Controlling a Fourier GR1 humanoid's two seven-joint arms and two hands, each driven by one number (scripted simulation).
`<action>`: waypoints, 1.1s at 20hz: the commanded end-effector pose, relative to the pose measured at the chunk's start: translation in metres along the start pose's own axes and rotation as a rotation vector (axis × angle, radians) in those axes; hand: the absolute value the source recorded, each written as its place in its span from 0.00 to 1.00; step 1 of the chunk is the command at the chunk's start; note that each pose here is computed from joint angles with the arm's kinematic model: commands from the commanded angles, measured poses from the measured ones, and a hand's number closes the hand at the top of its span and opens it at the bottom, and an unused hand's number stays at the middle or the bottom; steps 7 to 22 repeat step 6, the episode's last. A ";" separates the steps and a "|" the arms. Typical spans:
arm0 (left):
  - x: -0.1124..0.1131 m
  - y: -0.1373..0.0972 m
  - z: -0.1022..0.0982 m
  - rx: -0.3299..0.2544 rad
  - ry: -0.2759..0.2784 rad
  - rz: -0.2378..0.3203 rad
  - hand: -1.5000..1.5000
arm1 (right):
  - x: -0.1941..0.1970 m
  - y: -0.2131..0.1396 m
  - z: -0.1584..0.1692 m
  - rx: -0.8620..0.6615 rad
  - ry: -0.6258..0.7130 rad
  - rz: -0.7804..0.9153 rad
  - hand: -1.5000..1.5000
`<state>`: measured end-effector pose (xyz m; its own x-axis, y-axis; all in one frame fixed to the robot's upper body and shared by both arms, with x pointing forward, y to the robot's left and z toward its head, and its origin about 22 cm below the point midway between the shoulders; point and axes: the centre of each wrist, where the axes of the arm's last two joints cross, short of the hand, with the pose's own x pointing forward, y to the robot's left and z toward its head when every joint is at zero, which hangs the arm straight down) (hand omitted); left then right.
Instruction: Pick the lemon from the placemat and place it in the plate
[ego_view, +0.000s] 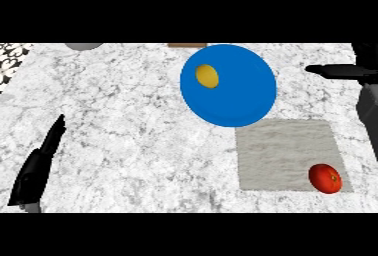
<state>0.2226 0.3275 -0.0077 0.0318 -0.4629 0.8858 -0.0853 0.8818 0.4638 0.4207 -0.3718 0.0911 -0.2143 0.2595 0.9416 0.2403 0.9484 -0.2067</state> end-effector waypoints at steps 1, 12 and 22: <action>0.010 0.003 -0.010 -0.007 -0.014 -0.006 0.50 | -0.011 -0.043 0.012 0.013 -0.018 0.016 0.00; 0.018 0.005 -0.011 -0.006 -0.018 -0.007 0.50 | -0.008 -0.082 0.019 -0.002 -0.007 0.023 0.00; 0.018 0.005 -0.011 -0.006 -0.018 -0.007 0.50 | -0.008 -0.082 0.019 -0.002 -0.007 0.023 0.00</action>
